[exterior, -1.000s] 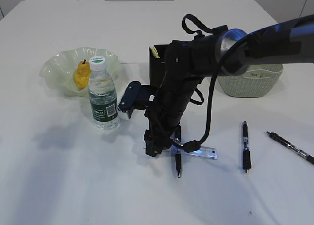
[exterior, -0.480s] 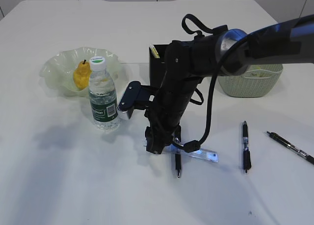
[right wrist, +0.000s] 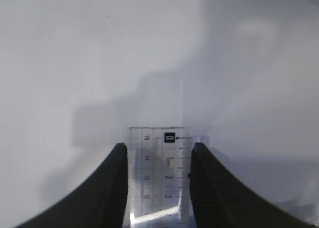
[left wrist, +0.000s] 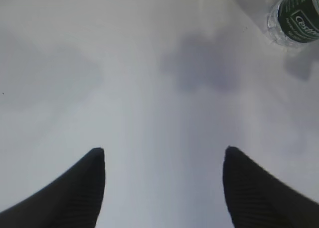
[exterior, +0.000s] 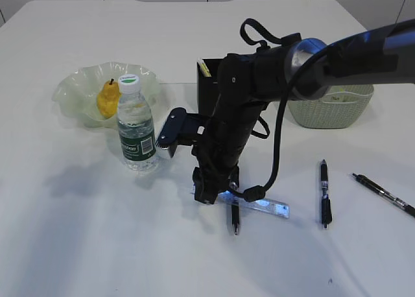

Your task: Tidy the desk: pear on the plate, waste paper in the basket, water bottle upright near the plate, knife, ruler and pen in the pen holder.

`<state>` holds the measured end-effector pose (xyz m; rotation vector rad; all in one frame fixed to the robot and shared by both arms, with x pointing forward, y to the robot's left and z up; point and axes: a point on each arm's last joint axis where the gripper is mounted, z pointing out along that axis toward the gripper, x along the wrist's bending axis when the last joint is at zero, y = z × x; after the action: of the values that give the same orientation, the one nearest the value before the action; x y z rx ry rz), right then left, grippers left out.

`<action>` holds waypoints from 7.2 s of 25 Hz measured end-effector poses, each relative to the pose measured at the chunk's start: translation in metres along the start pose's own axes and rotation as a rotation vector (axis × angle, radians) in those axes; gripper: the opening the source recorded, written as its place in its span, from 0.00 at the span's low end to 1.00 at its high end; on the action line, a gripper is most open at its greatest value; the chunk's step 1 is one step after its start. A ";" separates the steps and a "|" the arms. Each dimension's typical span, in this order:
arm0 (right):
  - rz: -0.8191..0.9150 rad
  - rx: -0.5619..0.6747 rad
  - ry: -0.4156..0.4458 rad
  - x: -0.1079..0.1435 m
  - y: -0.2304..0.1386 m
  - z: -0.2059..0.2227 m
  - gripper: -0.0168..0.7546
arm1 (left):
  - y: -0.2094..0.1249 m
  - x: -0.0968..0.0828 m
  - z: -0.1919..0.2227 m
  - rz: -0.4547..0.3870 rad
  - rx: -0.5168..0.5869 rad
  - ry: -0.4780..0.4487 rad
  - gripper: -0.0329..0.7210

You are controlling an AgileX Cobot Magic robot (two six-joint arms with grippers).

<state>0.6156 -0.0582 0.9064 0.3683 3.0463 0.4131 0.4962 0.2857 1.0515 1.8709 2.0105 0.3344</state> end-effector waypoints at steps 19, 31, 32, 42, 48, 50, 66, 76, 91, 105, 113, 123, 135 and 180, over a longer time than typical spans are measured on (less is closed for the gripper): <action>0.001 0.003 0.008 0.002 0.001 -0.009 0.39 | 0.000 0.000 0.000 0.000 0.000 0.000 0.73; 0.025 -0.140 -0.149 -0.024 0.012 -0.080 0.39 | 0.000 0.000 0.000 0.000 -0.002 0.000 0.73; 0.027 -0.157 -0.169 -0.027 0.014 -0.088 0.39 | 0.000 0.000 0.000 0.000 -0.002 0.000 0.73; 0.096 -0.319 -0.273 -0.048 0.016 -0.145 0.39 | 0.000 0.000 0.000 0.000 -0.002 0.000 0.73; 0.166 -0.425 -0.339 -0.060 0.008 -0.170 0.39 | 0.000 0.000 0.000 0.000 -0.002 0.000 0.73; 0.205 -0.470 -0.349 -0.065 0.005 -0.176 0.39 | 0.000 0.000 0.000 0.000 0.000 0.000 0.73; 0.314 -0.625 -0.430 -0.081 0.002 -0.191 0.38 | -0.001 0.000 0.000 0.000 0.016 0.001 0.73; 0.436 -0.812 -0.571 -0.098 0.007 -0.200 0.38 | -0.001 0.000 0.000 0.000 0.018 0.001 0.73; 0.746 -0.954 -0.597 -0.131 0.001 -0.150 0.38 | -0.001 0.000 0.000 0.000 0.018 0.001 0.73; 0.815 -1.056 -0.636 -0.150 0.009 -0.153 0.38 | -0.001 0.000 0.000 0.000 0.018 0.001 0.73; 0.824 -1.068 -0.648 -0.161 0.011 -0.142 0.38 | -0.001 0.000 0.000 0.000 0.018 0.001 0.73; 0.832 -1.075 -0.674 -0.176 0.013 -0.123 0.38 | -0.001 0.000 0.000 0.000 0.009 0.001 0.73; 0.861 -1.048 -0.670 -0.187 0.004 -0.099 0.38 | 0.000 0.000 0.000 0.000 0.000 0.000 0.73; 0.910 -1.021 -0.629 -0.191 -0.003 -0.073 0.48 | 0.000 0.000 0.000 0.002 -0.003 0.003 0.73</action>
<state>0.7953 -0.1254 0.9783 1.3841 1.5966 1.4053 0.4968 0.2859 1.0512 1.8723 2.0087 0.3403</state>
